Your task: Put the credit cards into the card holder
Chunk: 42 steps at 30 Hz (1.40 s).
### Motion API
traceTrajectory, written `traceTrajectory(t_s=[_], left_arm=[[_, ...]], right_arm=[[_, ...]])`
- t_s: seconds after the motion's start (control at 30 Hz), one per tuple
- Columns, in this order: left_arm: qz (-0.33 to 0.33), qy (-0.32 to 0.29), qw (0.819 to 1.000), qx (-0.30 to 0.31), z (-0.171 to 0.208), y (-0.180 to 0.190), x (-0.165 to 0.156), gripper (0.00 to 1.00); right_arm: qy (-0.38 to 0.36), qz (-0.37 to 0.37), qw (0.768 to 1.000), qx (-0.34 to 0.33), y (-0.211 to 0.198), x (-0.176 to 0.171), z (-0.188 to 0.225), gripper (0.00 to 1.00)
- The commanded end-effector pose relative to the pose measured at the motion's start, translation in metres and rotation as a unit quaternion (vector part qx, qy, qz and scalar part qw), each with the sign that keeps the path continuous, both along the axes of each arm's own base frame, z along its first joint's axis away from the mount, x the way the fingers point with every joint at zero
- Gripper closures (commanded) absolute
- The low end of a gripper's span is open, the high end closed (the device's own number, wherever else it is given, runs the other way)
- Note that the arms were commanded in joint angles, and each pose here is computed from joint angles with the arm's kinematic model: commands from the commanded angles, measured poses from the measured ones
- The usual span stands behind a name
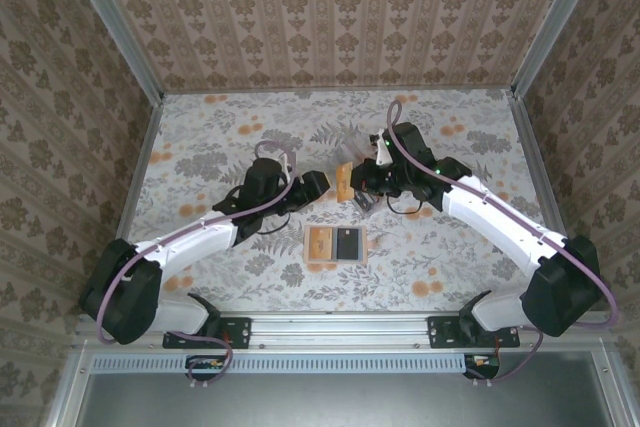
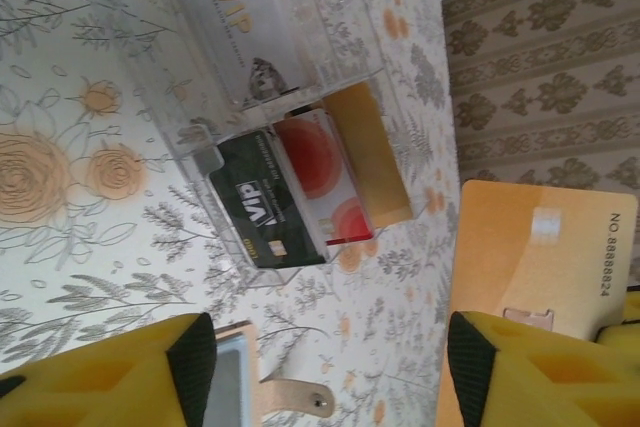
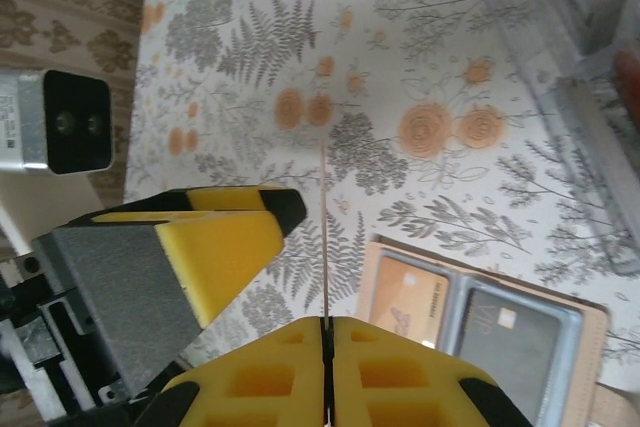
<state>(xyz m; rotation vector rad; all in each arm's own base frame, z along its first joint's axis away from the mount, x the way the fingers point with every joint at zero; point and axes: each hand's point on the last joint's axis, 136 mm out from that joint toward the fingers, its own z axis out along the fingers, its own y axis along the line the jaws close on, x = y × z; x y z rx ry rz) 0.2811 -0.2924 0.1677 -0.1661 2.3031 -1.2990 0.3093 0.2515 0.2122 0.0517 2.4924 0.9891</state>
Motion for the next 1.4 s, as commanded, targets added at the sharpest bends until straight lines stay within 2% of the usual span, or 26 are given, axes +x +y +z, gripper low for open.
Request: traceTrajectory(t_s=[0.0,0.13,0.6,1.0,1.17,1.37], left_arm=[[-0.01,-0.015,0.999,-0.037,0.019,-0.007,0.002,0.43],[-0.016,-0.019,0.999,-0.045,0.021,-0.009,0.001,0.49],[-0.029,-0.028,0.997,-0.061,0.029,-0.014,0.0,0.58],[-0.032,-0.026,0.997,-0.063,0.028,-0.015,0.0,0.64],[-0.029,-0.023,0.998,-0.057,0.024,-0.013,-0.001,0.63],[-0.012,0.005,1.0,0.006,-0.006,0.004,-0.008,0.51]], right_arm=[[0.005,0.013,0.999,0.043,0.013,0.001,0.006,0.89],[0.019,0.017,0.998,0.052,0.019,0.003,-0.003,0.89],[0.035,0.027,0.996,0.074,0.03,0.006,-0.01,0.89],[0.039,0.03,0.996,0.08,0.034,0.007,-0.011,0.83],[0.037,0.009,0.998,0.057,0.024,0.009,-0.015,0.9],[0.046,-0.039,0.997,-0.047,-0.016,-0.004,-0.044,0.93]])
